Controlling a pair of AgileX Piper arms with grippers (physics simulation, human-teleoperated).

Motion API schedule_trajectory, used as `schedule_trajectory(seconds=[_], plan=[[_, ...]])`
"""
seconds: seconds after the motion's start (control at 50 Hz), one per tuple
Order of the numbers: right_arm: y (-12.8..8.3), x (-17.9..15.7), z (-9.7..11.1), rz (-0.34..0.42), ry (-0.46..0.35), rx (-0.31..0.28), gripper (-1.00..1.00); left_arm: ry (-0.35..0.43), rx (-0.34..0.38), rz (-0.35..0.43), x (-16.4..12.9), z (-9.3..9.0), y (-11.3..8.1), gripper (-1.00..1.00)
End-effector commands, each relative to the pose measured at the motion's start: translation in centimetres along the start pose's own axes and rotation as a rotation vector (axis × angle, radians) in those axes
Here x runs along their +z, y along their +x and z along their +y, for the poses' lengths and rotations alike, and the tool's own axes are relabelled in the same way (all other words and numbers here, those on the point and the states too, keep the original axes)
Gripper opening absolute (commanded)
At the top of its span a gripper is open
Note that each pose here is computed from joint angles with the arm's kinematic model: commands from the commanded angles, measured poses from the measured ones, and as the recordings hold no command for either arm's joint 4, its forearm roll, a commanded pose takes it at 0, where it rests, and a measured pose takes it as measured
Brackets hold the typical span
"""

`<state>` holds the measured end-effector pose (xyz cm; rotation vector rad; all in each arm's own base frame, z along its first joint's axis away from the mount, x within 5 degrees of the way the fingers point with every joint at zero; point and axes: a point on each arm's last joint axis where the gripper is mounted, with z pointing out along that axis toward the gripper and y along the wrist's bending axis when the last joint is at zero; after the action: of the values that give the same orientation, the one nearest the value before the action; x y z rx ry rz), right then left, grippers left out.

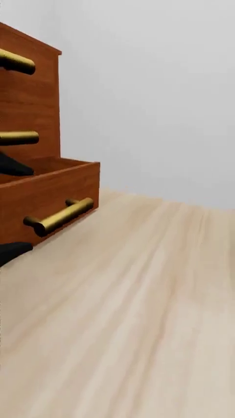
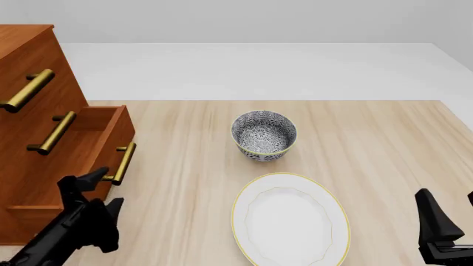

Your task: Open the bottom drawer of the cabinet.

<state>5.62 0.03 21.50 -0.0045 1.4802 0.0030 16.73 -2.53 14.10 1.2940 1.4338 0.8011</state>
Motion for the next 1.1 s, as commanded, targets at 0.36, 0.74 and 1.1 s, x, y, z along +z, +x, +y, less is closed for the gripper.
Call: schedule_trajectory(seconds=[0.36, 0.74, 1.1], plan=[[0.0, 0.0, 0.0, 0.000, 0.000, 0.000, 1.00, -0.057, -0.637, -0.076, -3.7, 16.8, -5.0, 1.00], [0.0, 0.0, 0.0, 0.000, 0.000, 0.000, 1.00, 0.026, -1.131, 0.055, -1.2, 19.6, -4.7, 1.00], [0.0, 0.0, 0.0, 0.000, 0.000, 0.000, 1.00, 0.002, -1.275, 0.167, -1.4, 17.7, -2.3, 1.00]])
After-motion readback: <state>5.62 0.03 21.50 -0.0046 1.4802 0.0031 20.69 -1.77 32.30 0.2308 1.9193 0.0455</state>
